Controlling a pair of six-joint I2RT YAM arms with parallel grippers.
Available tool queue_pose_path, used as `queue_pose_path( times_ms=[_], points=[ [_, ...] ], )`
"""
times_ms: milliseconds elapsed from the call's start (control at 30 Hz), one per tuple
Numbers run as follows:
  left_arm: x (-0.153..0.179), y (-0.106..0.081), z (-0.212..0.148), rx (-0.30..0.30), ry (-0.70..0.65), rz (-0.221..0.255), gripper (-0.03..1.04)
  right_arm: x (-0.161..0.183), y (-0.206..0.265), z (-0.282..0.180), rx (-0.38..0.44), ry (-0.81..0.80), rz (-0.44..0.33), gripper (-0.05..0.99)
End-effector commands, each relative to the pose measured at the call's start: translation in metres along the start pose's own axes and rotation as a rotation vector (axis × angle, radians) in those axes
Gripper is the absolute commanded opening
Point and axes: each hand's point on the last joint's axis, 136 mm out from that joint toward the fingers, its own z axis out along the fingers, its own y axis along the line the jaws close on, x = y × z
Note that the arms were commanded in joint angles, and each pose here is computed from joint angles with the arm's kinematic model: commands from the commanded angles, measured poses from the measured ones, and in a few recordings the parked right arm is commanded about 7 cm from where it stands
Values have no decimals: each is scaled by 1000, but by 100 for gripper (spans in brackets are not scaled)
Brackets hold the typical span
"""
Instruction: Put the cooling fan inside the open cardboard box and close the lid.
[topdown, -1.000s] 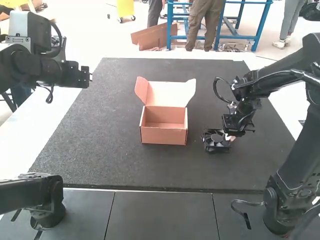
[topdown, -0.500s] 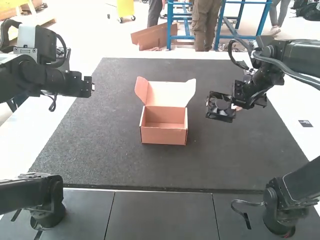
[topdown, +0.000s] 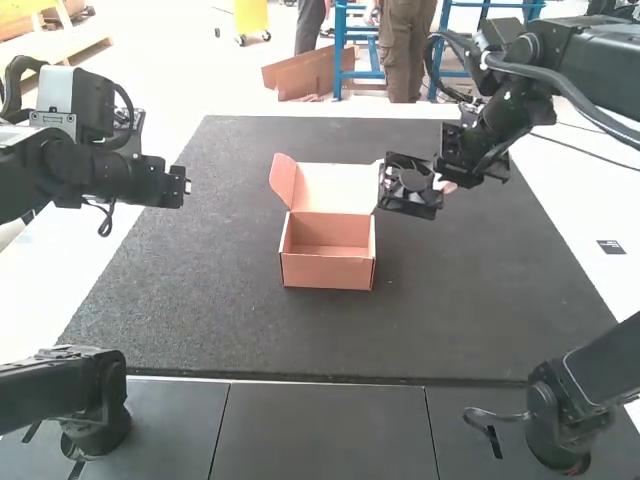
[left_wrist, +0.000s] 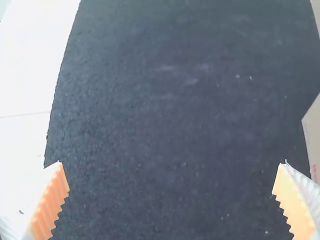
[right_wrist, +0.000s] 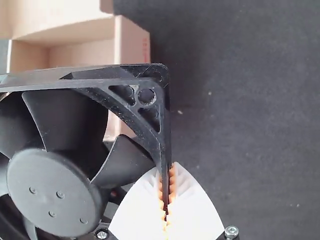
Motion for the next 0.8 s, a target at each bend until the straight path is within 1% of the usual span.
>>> queue_pose_path(
  times_ms=[0, 300, 533, 767],
  points=[
    [-4, -1, -3, 9, -26, 15, 97, -7, 25, -4, -44, -5, 0, -1],
    [-4, -2, -4, 14, -28, 21, 97, -10, 78, 21, -84, 66, -84, -1],
    [-5, -2, -5, 15, -37, 22, 97, -2, 118, 49, -98, 130, -157, -1],
    [-9, -3, -5, 16, -51, 19, 97, 3, 126, 83, -69, 192, -170, -1]
  ],
)
